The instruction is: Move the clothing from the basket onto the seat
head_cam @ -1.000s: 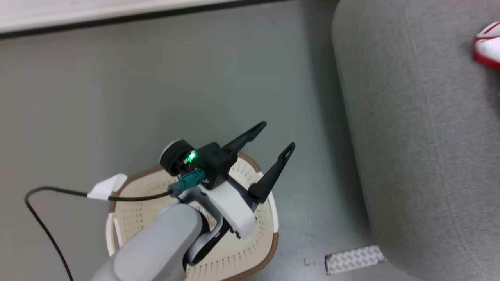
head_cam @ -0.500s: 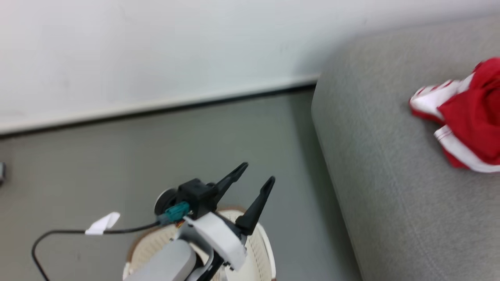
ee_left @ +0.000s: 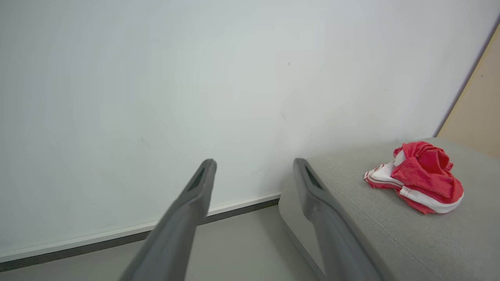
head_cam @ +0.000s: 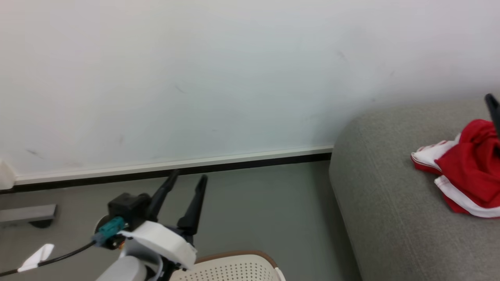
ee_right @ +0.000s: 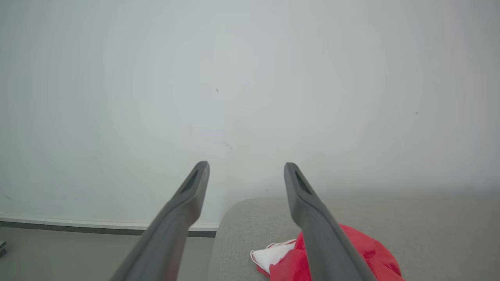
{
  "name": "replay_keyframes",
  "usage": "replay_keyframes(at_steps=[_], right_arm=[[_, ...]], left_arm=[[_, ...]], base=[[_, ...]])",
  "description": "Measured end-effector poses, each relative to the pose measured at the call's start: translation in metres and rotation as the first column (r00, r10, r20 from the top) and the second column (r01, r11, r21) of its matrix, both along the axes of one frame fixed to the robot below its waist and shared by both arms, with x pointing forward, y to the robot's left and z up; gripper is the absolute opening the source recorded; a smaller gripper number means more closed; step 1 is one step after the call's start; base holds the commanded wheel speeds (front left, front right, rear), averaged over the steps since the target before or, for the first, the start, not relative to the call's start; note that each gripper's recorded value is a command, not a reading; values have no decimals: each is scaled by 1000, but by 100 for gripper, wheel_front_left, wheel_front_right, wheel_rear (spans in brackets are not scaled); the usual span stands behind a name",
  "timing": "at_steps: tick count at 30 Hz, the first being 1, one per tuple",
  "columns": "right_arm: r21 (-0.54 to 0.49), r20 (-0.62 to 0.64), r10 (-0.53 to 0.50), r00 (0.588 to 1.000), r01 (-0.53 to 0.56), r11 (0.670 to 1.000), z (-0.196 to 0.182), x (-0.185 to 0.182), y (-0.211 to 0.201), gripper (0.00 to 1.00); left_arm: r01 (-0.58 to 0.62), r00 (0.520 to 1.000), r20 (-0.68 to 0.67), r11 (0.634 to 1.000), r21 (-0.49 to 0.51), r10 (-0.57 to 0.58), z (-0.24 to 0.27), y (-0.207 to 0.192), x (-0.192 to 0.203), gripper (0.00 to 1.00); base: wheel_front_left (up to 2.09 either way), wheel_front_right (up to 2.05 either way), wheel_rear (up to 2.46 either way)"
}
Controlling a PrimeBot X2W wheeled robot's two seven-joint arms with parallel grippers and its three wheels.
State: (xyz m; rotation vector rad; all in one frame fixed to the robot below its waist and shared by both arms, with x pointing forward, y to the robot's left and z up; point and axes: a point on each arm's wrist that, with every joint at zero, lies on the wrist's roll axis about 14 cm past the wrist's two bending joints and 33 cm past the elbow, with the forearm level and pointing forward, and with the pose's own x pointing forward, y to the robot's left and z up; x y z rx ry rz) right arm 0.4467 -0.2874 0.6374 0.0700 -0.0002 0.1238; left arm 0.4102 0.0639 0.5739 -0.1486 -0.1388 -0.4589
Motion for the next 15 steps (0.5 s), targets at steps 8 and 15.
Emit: replay_keyframes(at_steps=[8,15], right_arm=[[89,108,136,985,-145,985,-19,-10,73,100],[164,161,163,973,-189,968,-52,-30,114,100]], left_arm=[[-214,977,-36,976,-49,212,-5,71,-13,100],[-377,926,-58,924,-68,374,-13,119,-23,100]], base=[[0,0,0],[0,0,0]])
